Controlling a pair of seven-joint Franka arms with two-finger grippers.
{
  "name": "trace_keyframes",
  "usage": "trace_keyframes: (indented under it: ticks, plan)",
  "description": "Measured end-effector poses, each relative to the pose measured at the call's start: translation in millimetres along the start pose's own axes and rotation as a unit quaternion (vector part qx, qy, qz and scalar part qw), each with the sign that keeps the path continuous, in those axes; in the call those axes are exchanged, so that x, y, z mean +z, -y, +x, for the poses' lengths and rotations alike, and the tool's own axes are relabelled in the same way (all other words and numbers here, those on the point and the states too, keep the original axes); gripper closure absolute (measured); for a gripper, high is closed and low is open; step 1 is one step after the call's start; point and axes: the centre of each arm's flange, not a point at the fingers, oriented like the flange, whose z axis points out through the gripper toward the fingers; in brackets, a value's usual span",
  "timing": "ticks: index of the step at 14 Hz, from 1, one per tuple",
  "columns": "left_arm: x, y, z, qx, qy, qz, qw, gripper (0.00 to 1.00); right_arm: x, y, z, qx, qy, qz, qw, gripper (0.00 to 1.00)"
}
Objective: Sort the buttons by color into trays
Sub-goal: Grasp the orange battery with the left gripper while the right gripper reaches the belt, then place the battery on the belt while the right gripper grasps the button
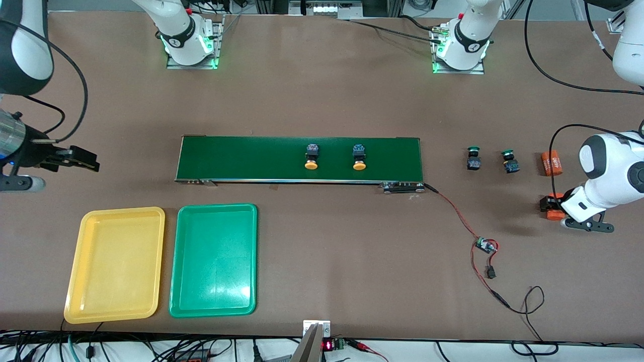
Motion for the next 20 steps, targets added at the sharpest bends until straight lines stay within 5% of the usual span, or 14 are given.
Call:
trace_keyframes:
  ticks: [6,12,15,20]
  plan:
    - [-13.9,-9.4,3.6,0.009,0.024,-0.005,1.000,0.50,17.2,107.7,0.6,-0.042,0.014,-0.001,0.999,0.00]
    - [-100.0,-130.1,35.1,0.144,0.068,-0.034,0.987,0.50,60.1,211.4,-4.9,-0.017,0.039,0.029,0.999,0.00]
    - [-114.4,-194.9,35.5,0.277,0.085,-0.096,0.952,0.50,102.9,262.5,-12.6,-0.023,0.032,0.028,0.999,0.00]
    - [-151.3,-328.1,25.9,0.469,0.083,-0.142,0.868,0.50,163.0,337.9,-59.5,0.025,0.036,0.015,0.999,0.00]
